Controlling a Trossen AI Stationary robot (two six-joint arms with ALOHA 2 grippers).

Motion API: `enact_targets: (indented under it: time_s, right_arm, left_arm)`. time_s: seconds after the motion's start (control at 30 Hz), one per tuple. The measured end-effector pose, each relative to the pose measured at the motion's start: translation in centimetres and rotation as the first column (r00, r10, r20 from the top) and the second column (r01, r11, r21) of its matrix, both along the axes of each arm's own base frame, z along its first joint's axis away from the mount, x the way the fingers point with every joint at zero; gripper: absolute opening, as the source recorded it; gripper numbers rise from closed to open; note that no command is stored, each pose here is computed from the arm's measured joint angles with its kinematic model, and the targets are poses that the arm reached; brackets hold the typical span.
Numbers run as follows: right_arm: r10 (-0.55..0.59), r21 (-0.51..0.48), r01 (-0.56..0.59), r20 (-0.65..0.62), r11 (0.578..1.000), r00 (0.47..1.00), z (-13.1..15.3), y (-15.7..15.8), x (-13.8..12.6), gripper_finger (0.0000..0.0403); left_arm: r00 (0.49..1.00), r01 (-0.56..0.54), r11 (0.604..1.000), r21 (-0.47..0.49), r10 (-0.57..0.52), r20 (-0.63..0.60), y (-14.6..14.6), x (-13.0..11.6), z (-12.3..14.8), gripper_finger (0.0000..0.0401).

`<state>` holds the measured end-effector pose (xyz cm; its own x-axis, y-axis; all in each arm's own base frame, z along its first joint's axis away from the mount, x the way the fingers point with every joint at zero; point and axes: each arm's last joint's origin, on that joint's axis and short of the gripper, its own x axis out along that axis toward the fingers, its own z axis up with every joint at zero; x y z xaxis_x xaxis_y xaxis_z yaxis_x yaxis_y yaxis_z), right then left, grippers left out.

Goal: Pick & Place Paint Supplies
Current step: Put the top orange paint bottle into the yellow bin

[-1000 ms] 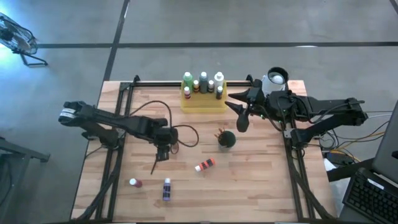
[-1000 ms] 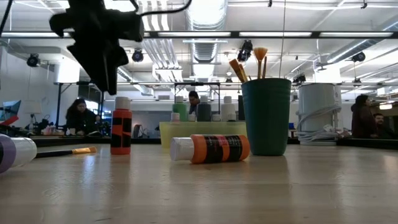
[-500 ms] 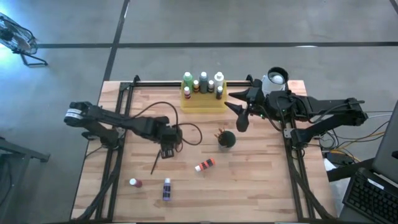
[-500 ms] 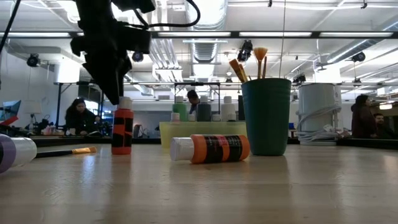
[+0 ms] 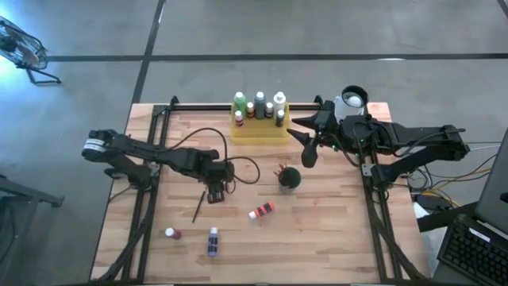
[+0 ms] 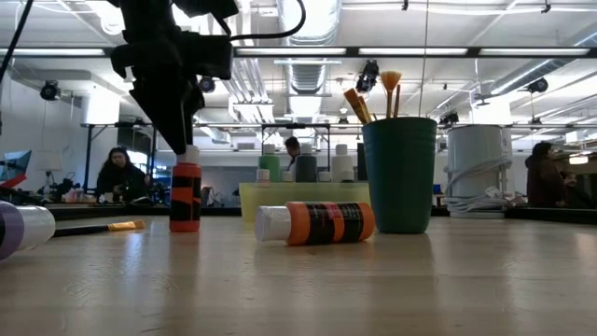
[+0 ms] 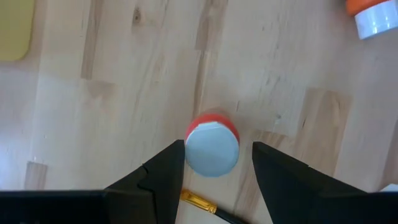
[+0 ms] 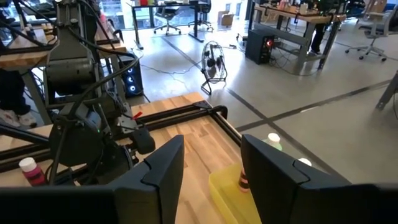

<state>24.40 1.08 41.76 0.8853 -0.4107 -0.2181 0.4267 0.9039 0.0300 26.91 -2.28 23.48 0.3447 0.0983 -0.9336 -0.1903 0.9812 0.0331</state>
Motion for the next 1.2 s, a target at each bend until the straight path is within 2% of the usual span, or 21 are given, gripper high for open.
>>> enact_targets:
  time_s: [0.2, 0.67, 1.2]
  right_arm:
    - [0.001, -0.002, -0.001, -0.001, 1.0, 1.0, 0.0, 0.0, 0.0, 0.015]
    - [-0.002, 0.014, 0.002, 0.005, 1.0, 1.0, 0.0, 0.0, 0.0, 0.018]
    - [-0.004, 0.016, 0.004, -0.013, 1.0, 1.0, -0.2, 0.0, 0.0, 0.0141]
  left_arm:
    - [1.0, 0.001, 1.0, -0.009, -0.001, 0.022, 0.0, 0.2, 0.0, 0.0193]
    - [0.999, -0.014, 1.0, -0.024, 0.015, 0.039, 0.4, 0.4, -0.1, 0.0193]
    - [1.0, -0.02, 0.998, -0.059, 0.019, -0.02, 0.8, 1.1, -1.6, 0.0193]
